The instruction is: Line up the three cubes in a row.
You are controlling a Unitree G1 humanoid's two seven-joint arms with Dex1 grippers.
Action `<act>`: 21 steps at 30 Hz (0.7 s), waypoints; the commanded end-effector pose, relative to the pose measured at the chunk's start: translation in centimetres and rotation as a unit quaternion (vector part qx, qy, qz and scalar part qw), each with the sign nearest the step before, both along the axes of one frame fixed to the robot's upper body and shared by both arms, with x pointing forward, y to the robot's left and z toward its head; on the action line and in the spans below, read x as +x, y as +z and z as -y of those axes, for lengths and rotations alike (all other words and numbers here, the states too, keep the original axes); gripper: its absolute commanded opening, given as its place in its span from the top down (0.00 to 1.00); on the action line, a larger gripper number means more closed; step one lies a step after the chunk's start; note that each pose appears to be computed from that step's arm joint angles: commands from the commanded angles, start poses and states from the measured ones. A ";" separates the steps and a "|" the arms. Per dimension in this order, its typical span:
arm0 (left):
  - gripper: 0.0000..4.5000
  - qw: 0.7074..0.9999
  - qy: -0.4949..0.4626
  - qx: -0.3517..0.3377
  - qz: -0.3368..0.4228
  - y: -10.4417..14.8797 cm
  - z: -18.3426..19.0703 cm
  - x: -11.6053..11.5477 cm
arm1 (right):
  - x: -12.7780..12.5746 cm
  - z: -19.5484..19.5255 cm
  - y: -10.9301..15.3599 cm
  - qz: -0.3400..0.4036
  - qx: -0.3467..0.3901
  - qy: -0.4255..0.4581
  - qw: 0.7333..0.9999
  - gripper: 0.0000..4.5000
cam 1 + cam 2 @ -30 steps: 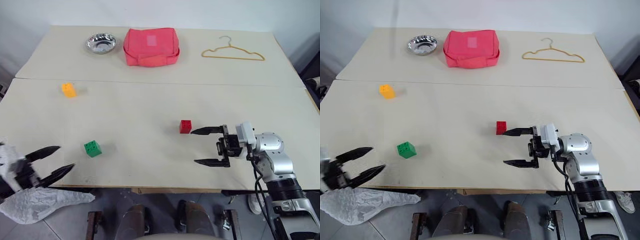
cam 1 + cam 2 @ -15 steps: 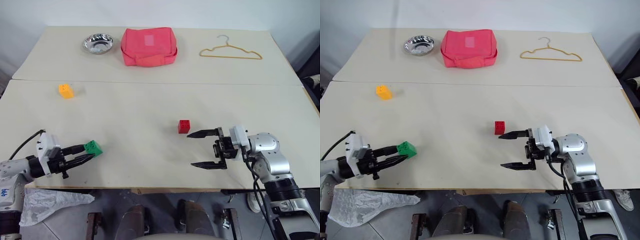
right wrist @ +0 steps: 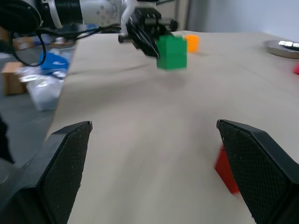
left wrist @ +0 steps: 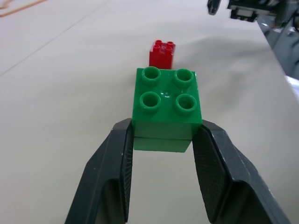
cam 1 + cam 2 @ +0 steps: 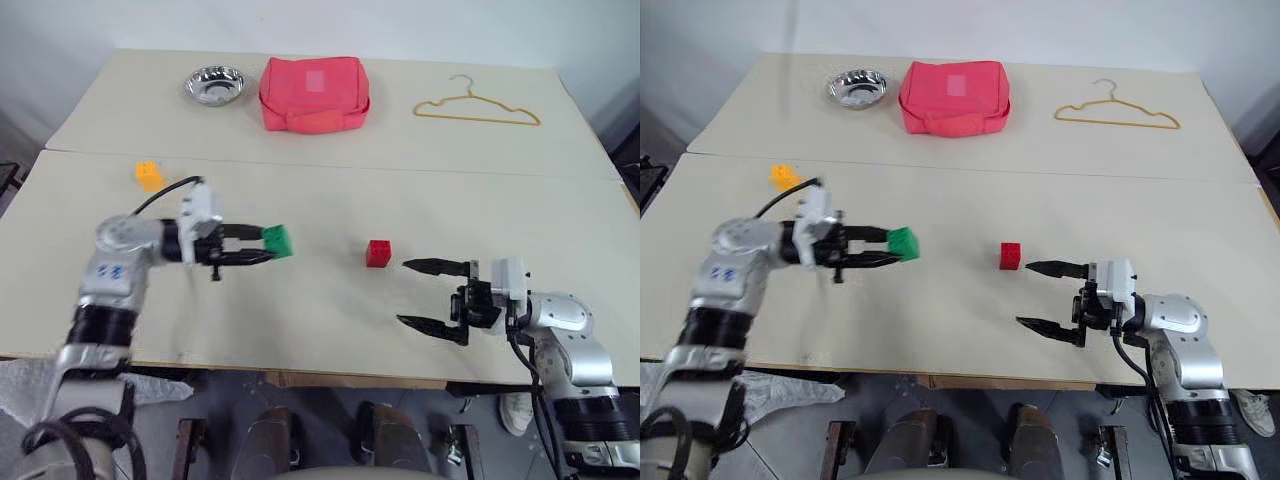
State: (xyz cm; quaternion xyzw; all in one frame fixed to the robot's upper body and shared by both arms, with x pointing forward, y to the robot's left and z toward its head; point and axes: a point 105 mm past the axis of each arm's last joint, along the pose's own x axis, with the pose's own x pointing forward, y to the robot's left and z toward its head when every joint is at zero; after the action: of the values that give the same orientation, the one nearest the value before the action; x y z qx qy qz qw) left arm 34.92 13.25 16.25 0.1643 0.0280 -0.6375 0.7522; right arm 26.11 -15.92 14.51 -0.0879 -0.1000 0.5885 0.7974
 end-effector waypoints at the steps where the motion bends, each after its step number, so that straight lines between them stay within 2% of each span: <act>1: 0.67 0.999 -0.015 0.048 -0.007 -1.4 1.8 1.8 | -0.6 0.6 1.8 0.034 0.015 -0.027 0.999 0.00; 5: 0.67 0.995 -0.025 0.095 0.009 -2.3 2.8 2.9 | -1.4 0.9 1.9 0.031 0.011 -0.043 0.999 0.00; 13: 0.67 0.994 -0.034 0.098 -0.016 -3.1 3.9 3.2 | -2.5 0.6 1.7 0.022 0.021 -0.060 0.998 0.00; 17: 0.37 0.997 -0.040 0.063 -0.024 -2.4 4.1 3.1 | -2.4 0.4 1.4 0.011 0.021 -0.056 0.998 0.00; 21: 0.09 0.999 -0.003 -0.031 0.017 0.4 1.4 3.0 | -1.4 -0.7 1.6 0.005 0.028 -0.038 0.999 0.00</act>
State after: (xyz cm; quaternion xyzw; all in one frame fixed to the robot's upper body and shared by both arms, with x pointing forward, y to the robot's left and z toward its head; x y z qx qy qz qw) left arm 38.07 10.58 14.67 0.1665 0.0428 -0.6479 0.7421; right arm 24.63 -15.54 15.57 -0.0772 -0.1057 0.5505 0.8245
